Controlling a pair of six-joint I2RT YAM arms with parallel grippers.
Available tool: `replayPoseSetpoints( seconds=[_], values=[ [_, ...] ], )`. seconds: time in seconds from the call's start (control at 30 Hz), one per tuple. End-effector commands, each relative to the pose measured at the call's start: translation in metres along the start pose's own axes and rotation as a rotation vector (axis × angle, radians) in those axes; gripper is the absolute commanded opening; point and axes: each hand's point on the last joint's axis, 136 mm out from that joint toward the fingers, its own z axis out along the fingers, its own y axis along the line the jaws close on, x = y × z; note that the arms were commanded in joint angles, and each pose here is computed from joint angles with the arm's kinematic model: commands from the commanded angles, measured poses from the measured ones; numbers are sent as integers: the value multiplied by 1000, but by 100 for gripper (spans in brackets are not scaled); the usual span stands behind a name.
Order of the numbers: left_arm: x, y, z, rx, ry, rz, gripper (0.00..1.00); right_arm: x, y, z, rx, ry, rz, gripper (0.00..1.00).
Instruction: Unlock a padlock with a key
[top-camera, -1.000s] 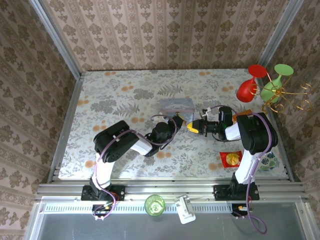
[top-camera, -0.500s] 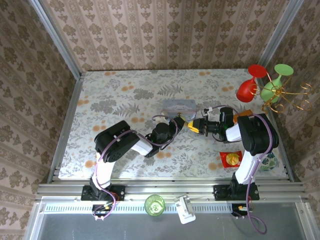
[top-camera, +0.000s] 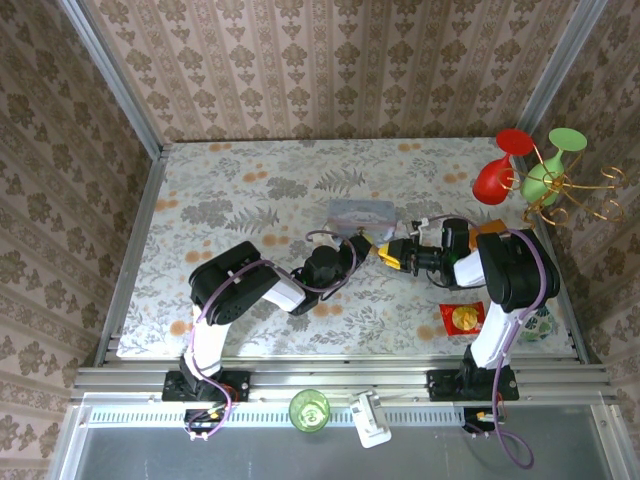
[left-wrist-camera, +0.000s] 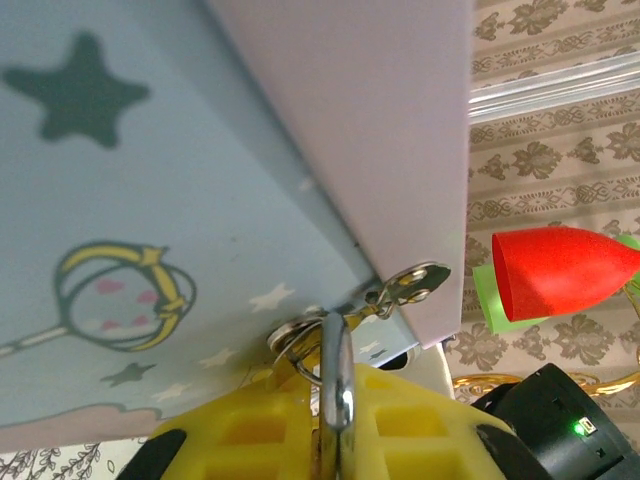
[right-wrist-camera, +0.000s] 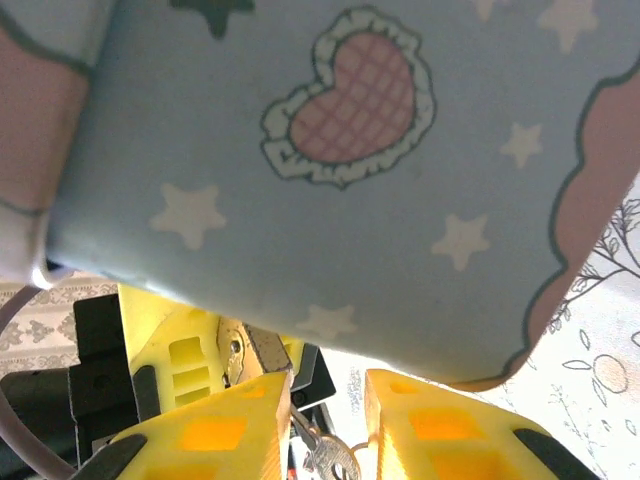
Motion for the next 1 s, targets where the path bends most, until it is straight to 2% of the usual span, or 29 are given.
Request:
replayPoseSetpoints(
  seconds=[0.0, 0.03, 0.1, 0.2, 0.3, 0.37, 0.43, 0.5, 0.6, 0.7, 0.83, 0.97],
  values=[
    [13, -37, -1, 131, 48, -4, 0, -7, 5, -4, 4, -53, -47, 24],
    [12, -37, -1, 130, 45, -6, 0, -7, 6, -5, -3, -57, -45, 21],
    [14, -37, -1, 131, 52, -8, 0, -8, 10, -5, -18, -71, -45, 6],
    [14, -33, 1, 126, 53, -19, 0, -8, 10, -5, -43, -80, -26, 2],
    [7, -29, 0, 117, 40, -10, 0, -7, 2, -9, -36, -101, 4, 3],
    [1, -35, -4, 115, 25, 111, 0, -3, -7, -12, 10, -112, 15, 3],
    [-3, -27, -9, 29, 23, 216, 0, 3, -18, -15, 111, -122, 14, 3],
    [-14, -15, -11, -32, 15, 271, 0, 16, -26, -18, 295, -95, -51, 4],
    [-21, 8, -3, -48, 53, 239, 0, 27, -16, -25, 541, -48, -204, 9],
    [-19, 27, 5, -48, 81, 196, 0, 24, -4, -38, 639, -70, -251, 11],
    [-12, 44, 15, -86, 121, 216, 0, 31, -17, -40, 727, -20, -233, 16],
    [-12, 52, 19, -136, 143, 239, 1, 36, -23, -35, 857, 6, -311, 24]
  ],
)
